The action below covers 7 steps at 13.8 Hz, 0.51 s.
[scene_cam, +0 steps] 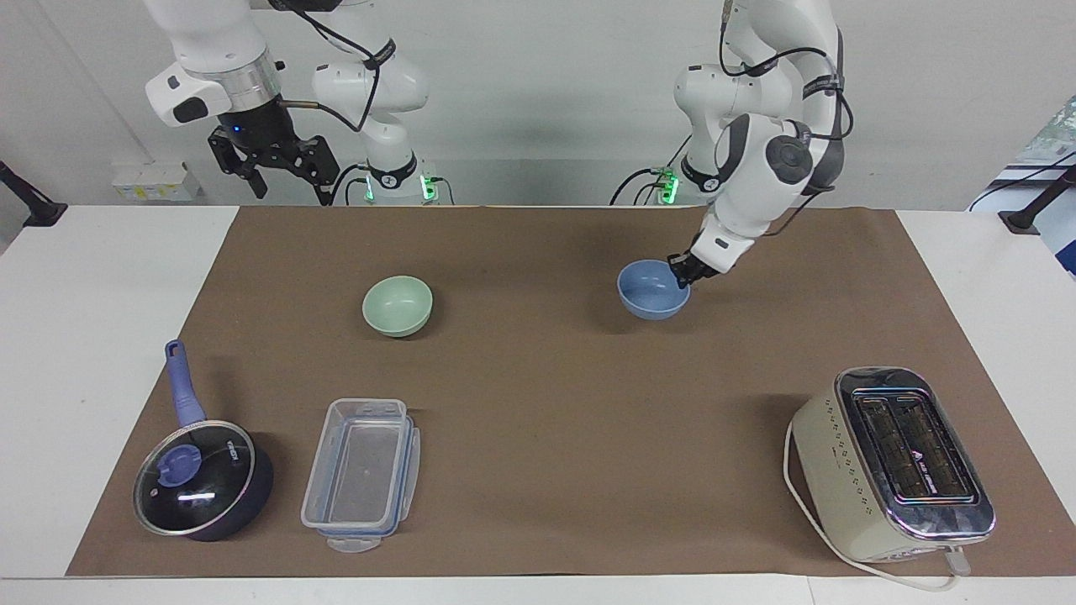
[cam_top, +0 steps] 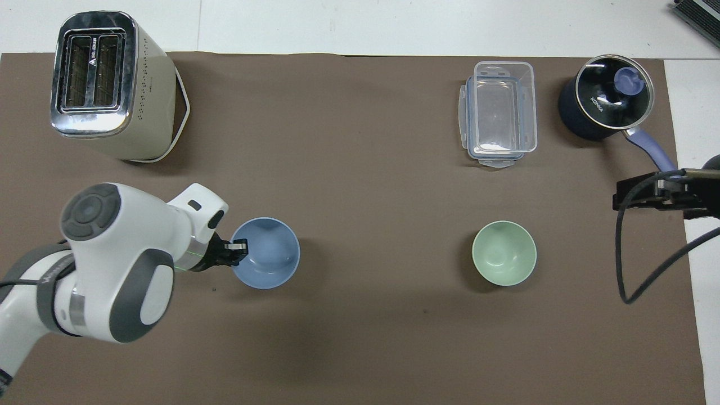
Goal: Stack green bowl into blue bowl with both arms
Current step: 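Slide the blue bowl with the left gripper toward the table center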
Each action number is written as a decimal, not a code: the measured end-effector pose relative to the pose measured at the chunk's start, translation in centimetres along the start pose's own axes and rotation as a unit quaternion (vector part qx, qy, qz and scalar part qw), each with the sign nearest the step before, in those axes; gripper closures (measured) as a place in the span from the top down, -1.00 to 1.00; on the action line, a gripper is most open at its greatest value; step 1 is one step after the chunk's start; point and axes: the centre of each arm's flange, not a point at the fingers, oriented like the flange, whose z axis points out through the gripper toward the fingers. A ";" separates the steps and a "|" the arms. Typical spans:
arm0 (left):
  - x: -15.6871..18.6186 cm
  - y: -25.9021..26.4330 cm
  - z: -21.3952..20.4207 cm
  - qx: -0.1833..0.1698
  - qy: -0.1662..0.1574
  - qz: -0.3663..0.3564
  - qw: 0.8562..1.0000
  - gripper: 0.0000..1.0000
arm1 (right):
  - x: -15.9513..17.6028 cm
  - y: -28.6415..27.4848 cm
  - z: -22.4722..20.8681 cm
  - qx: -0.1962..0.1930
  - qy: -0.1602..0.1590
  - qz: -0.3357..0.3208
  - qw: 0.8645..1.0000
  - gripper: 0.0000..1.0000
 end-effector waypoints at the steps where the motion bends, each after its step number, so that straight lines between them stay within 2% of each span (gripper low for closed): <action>1: -1.2 2.0 0.4 0.003 -0.001 -0.009 1.000 -0.92 | 0.0 0.0 0.0 0.000 0.000 0.000 1.000 1.00; 4: -3.7 5.8 1.5 0.009 -0.003 -0.033 0.999 -0.92 | 0.0 0.0 0.0 0.000 0.000 0.000 1.000 1.00; 7: -4.4 8.0 3.8 0.011 -0.002 -0.043 0.999 -0.92 | 0.0 0.0 0.0 0.000 0.000 0.000 1.000 1.00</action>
